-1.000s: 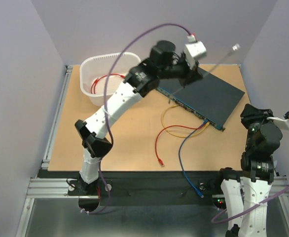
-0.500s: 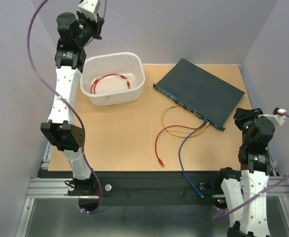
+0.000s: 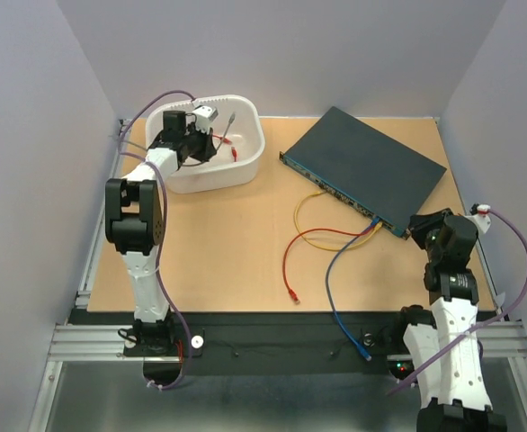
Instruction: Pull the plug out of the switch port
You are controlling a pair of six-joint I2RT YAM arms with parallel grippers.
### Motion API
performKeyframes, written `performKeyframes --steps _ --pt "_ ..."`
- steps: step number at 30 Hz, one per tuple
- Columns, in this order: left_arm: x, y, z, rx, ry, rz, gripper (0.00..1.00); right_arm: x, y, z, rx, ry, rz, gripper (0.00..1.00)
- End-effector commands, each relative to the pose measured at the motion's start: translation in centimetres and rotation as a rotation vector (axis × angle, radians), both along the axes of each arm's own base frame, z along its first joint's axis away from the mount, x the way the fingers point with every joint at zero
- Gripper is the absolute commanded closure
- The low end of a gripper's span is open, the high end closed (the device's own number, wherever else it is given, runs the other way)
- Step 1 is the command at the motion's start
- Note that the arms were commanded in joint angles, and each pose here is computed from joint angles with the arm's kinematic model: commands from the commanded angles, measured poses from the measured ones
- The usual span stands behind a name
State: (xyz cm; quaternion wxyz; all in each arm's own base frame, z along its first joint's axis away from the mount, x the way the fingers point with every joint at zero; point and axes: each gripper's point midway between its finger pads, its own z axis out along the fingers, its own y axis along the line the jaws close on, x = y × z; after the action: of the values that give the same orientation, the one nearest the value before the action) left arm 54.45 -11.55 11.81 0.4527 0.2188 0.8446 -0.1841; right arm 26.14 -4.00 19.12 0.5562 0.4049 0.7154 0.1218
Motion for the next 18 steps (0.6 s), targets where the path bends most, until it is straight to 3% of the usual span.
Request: performKeyframes --steps 1,4,5,7,8,9,14,18 --pt "3.5 0.8 2.9 0.053 -0.150 0.047 1.00 1.1 0.6 0.5 0.018 -0.050 0.041 0.71" --pt "4.3 0.8 1.3 0.068 -0.119 0.062 1.00 1.1 0.8 -0.2 0.025 -0.039 0.051 0.69" --pt "4.3 0.8 1.2 0.069 -0.117 0.060 0.89 1.3 1.0 -0.3 0.028 -0.043 0.061 0.68" --pt "4.2 0.5 1.7 0.077 -0.130 0.051 0.52 1.3 1.2 -1.1 0.040 -0.030 0.074 0.64" --pt "4.3 0.5 2.2 0.077 -0.138 0.057 0.05 1.5 1.2 -1.2 0.044 -0.032 0.072 0.62" --pt "4.2 0.5 3.1 0.073 -0.152 0.064 0.01 1.6 1.6 -1.8 0.061 -0.017 0.093 0.61" --pt "3.5 0.6 9.2 0.042 -0.239 0.101 0.01 2.3 2.8 -4.0 0.132 -0.006 0.140 0.55" --pt "1.8 0.3 17.2 0.021 -0.367 0.166 0.01 3.4 3.9 -5.3 0.185 0.002 0.196 0.55"
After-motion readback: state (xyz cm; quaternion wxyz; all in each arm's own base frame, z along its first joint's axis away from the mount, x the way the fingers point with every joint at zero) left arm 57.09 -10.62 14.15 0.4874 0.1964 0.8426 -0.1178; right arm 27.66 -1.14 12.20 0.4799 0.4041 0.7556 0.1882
